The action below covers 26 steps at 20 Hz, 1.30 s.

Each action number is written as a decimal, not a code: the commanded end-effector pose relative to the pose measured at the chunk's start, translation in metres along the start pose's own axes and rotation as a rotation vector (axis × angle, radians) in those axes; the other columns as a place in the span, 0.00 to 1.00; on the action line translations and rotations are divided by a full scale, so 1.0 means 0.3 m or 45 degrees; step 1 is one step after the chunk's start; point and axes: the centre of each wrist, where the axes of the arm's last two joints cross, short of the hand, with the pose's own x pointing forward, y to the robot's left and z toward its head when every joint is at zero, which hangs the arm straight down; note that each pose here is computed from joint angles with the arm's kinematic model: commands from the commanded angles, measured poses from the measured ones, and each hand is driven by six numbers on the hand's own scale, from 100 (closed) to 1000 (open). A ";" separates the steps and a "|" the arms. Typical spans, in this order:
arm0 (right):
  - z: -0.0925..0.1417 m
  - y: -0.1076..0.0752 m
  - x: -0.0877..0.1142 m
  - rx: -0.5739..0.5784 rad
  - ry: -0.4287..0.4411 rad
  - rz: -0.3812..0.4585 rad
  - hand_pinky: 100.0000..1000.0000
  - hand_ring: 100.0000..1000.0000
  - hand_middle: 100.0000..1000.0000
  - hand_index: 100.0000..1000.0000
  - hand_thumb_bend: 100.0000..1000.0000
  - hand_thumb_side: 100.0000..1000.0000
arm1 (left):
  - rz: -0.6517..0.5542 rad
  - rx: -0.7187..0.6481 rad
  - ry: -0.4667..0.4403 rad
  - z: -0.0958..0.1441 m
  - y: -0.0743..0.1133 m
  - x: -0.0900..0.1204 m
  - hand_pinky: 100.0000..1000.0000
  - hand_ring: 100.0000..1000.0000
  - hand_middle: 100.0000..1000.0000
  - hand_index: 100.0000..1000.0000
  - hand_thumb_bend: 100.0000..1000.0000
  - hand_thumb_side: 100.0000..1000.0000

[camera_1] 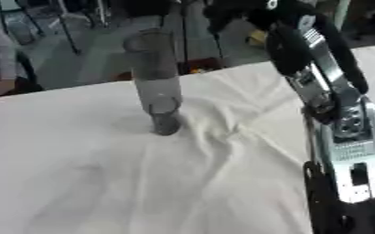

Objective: Arrange flowers into the vase.

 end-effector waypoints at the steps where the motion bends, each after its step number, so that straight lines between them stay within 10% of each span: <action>1: -0.029 -0.009 -0.002 0.037 -0.035 0.031 0.73 0.74 0.56 0.81 0.15 1.00 | 0.092 0.085 -0.044 -0.038 0.018 0.014 0.00 0.00 0.00 0.01 0.00 0.72; 26: -0.046 -0.001 -0.030 0.105 -0.065 0.008 0.74 0.74 0.55 0.81 0.16 1.00 | 0.728 0.476 -0.049 -0.134 -0.123 -0.096 0.00 0.00 0.00 0.01 0.00 0.81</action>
